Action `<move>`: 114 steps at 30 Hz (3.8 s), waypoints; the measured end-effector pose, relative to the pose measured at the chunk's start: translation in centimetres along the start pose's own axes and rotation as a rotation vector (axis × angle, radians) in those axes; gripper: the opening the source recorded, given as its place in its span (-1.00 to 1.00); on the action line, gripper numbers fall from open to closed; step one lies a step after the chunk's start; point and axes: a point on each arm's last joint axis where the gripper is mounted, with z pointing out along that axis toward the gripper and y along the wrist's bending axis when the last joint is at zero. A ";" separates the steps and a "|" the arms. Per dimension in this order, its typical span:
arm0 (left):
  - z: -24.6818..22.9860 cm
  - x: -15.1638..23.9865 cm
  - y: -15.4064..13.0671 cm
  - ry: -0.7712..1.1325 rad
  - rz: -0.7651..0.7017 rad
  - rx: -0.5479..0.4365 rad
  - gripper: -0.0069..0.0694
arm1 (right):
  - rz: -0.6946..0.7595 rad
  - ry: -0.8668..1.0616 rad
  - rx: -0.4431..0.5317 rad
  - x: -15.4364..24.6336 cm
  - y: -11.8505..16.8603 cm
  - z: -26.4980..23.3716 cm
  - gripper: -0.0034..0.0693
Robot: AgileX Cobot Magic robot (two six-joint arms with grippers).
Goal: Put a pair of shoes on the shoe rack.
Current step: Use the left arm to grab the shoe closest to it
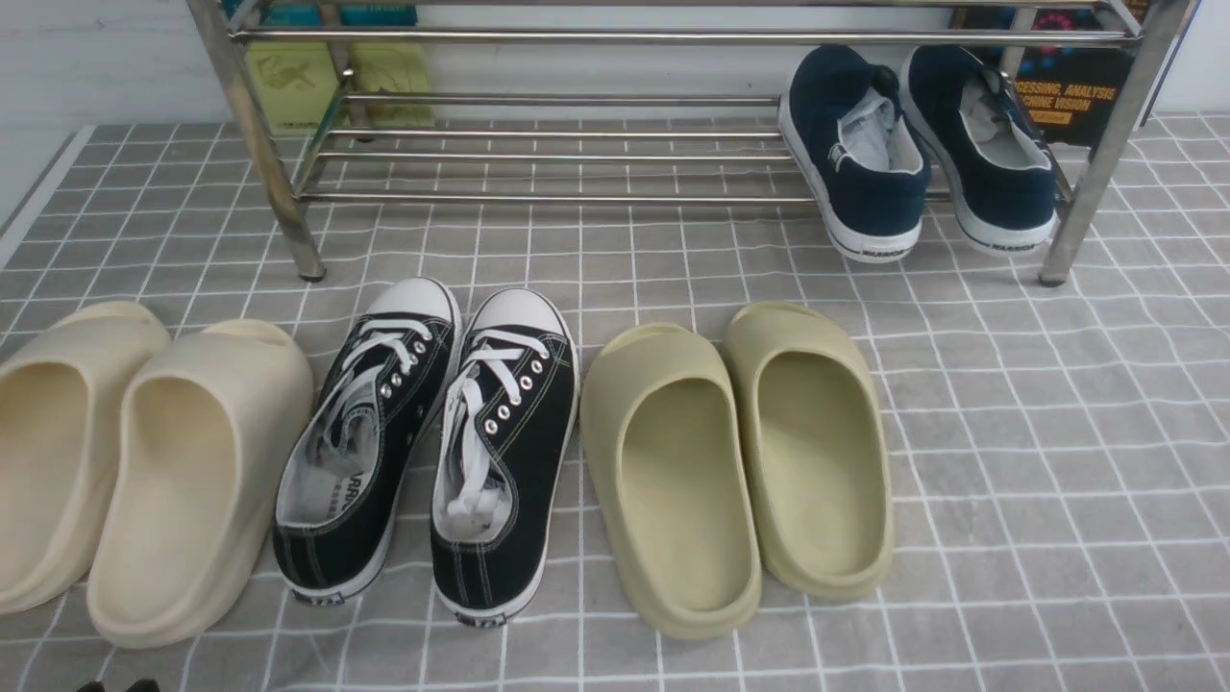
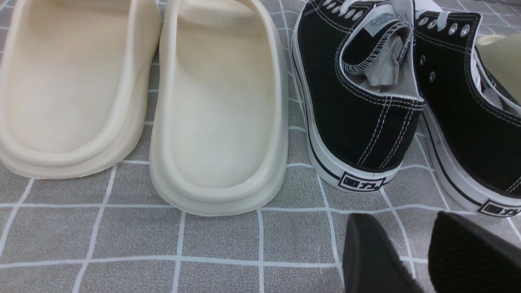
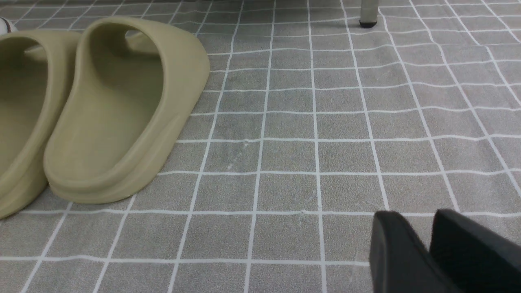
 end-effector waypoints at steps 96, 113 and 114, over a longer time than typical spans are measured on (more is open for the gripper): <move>14.0 -16.7 -4.1 0.786 -0.220 -0.010 -0.58 | -0.003 0.000 0.001 0.0 0.0 0.0 -0.25; 25.5 -10.6 -1.2 0.813 -0.107 -0.112 -0.85 | -0.003 0.000 0.001 0.0 0.0 0.0 -0.25; 25.5 -10.8 -1.2 0.810 -0.105 -0.110 -0.85 | -0.003 0.000 0.001 0.0 0.0 0.0 -0.25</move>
